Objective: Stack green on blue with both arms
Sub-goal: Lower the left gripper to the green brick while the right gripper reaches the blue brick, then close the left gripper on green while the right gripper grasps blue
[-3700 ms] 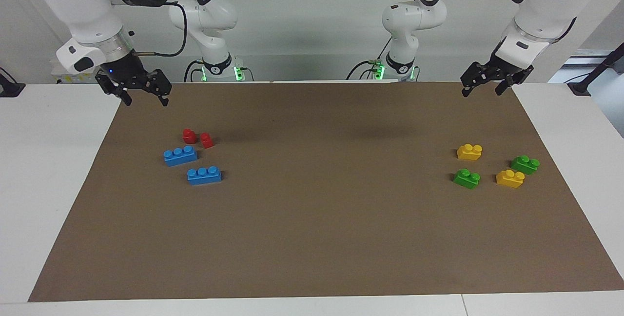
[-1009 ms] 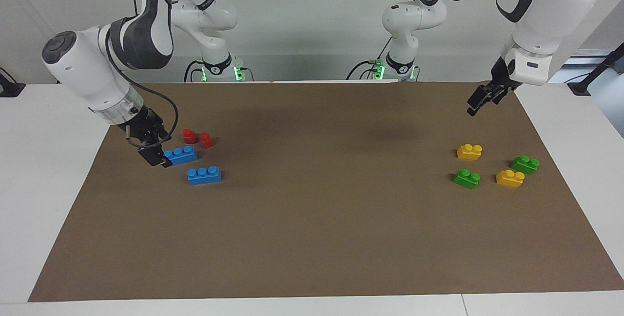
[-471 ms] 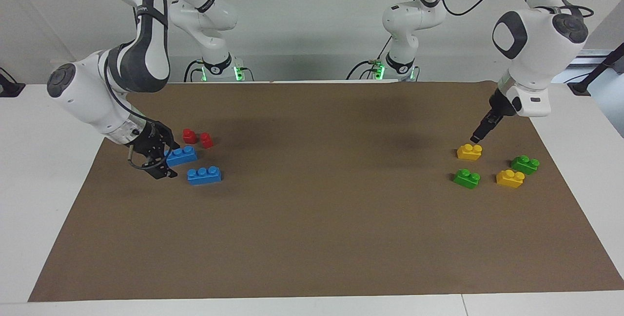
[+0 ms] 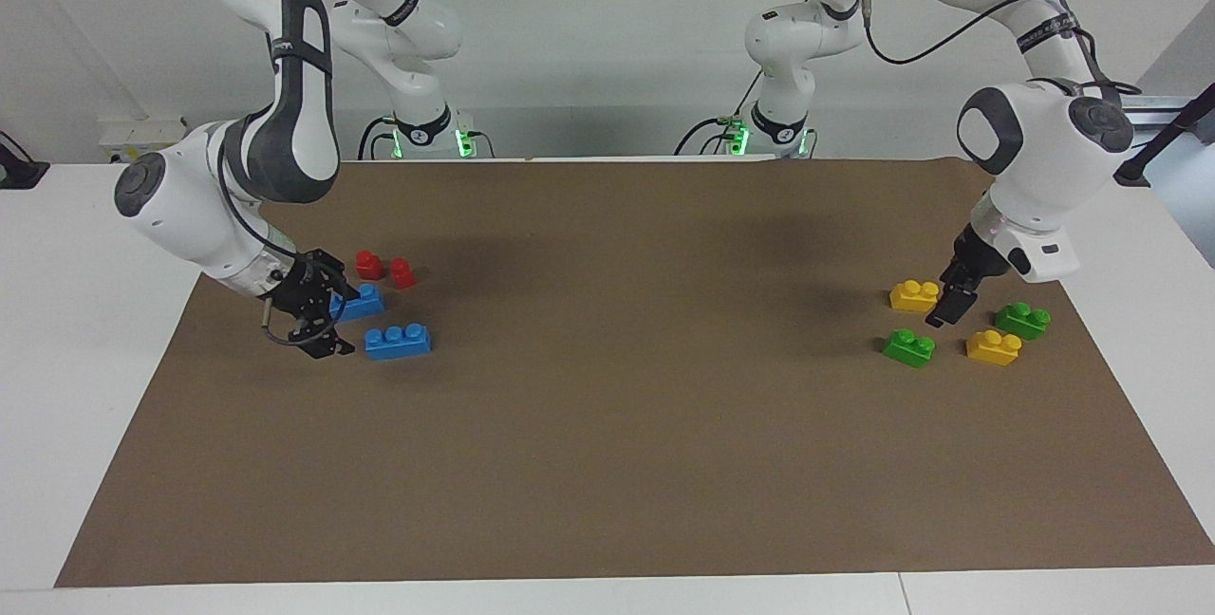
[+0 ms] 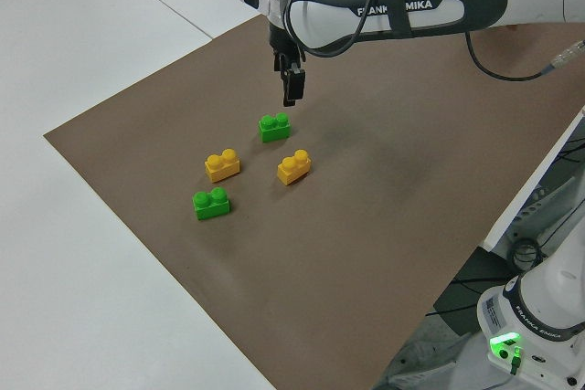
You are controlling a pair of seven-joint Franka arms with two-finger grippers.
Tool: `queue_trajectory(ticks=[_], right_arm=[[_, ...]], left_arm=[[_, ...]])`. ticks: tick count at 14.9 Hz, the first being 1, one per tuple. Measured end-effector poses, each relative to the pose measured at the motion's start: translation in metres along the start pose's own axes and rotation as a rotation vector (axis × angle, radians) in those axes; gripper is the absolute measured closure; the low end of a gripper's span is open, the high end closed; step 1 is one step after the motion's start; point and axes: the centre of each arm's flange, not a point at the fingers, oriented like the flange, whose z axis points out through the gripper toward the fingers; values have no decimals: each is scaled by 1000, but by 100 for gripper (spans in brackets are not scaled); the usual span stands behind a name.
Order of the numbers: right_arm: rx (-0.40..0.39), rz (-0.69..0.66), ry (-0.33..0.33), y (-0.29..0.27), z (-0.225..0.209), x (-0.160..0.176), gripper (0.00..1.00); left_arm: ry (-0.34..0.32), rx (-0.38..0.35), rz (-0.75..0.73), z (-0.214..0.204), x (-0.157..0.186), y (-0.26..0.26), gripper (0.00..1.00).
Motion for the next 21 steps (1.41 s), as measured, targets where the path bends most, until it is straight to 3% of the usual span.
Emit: queue_trajectory(ticks=[10, 21], right_arm=[[-4, 5, -35, -5, 35, 9, 0], [-1, -19, -31, 12, 76, 20, 0]], left_arm=[[-26, 12, -61, 67, 28, 5, 0], [-32, 14, -103, 109, 28, 3, 0]])
